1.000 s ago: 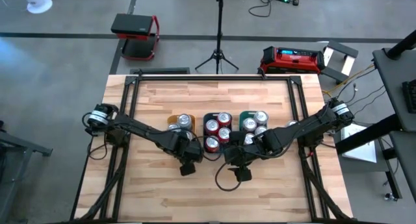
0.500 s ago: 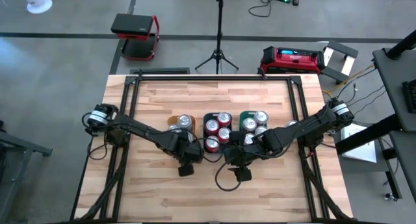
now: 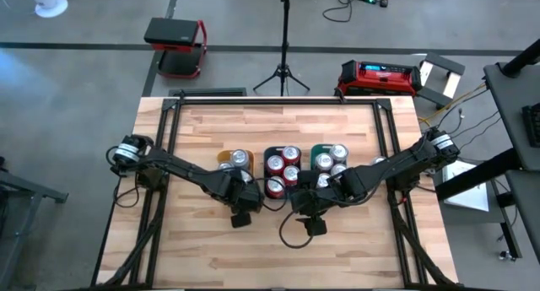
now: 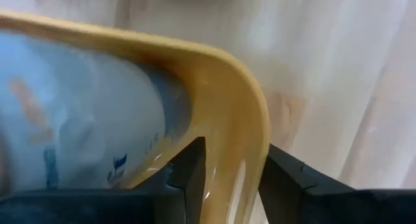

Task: Sort soda cans
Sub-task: Adjust the yellow bin, then adjust the blue-white soda can in the yellow bin

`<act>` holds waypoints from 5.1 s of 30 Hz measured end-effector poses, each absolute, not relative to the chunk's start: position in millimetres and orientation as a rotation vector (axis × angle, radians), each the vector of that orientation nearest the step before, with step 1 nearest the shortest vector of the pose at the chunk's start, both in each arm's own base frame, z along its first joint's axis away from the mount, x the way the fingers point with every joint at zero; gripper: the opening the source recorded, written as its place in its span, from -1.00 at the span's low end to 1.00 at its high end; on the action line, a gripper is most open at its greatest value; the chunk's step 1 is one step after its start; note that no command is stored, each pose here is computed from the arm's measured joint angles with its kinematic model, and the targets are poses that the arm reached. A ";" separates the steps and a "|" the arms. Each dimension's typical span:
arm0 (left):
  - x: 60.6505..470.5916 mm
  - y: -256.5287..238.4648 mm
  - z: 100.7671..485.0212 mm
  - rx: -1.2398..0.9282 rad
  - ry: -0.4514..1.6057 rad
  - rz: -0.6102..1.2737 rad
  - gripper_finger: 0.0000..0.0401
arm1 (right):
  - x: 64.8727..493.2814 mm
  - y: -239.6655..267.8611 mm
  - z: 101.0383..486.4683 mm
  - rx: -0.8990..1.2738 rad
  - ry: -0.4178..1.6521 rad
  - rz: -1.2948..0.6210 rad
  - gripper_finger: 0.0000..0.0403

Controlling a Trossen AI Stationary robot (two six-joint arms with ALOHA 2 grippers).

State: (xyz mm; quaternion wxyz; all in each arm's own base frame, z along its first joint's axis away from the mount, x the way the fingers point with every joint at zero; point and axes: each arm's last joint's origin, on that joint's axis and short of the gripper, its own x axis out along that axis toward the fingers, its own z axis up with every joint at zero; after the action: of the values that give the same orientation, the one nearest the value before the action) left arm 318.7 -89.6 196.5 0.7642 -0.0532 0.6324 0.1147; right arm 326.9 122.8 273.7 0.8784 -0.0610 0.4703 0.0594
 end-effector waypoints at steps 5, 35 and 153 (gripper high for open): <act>317.3 -88.0 196.5 -0.083 1.374 0.285 -0.44 | 326.8 122.9 273.8 -0.127 0.980 0.124 0.81; 256.9 -89.6 287.5 -0.011 1.139 0.369 -0.44 | 397.7 118.1 247.6 -0.161 0.489 0.152 0.81; 233.5 -98.1 179.5 0.039 1.015 0.145 -1.00 | 479.3 49.9 178.1 -0.270 0.674 0.000 -0.27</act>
State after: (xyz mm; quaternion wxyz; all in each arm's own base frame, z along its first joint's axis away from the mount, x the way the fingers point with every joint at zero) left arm 233.5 -98.1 179.5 0.8712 0.0187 0.4856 0.0692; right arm 479.3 49.9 178.1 0.9348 -0.1319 0.3299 -0.0001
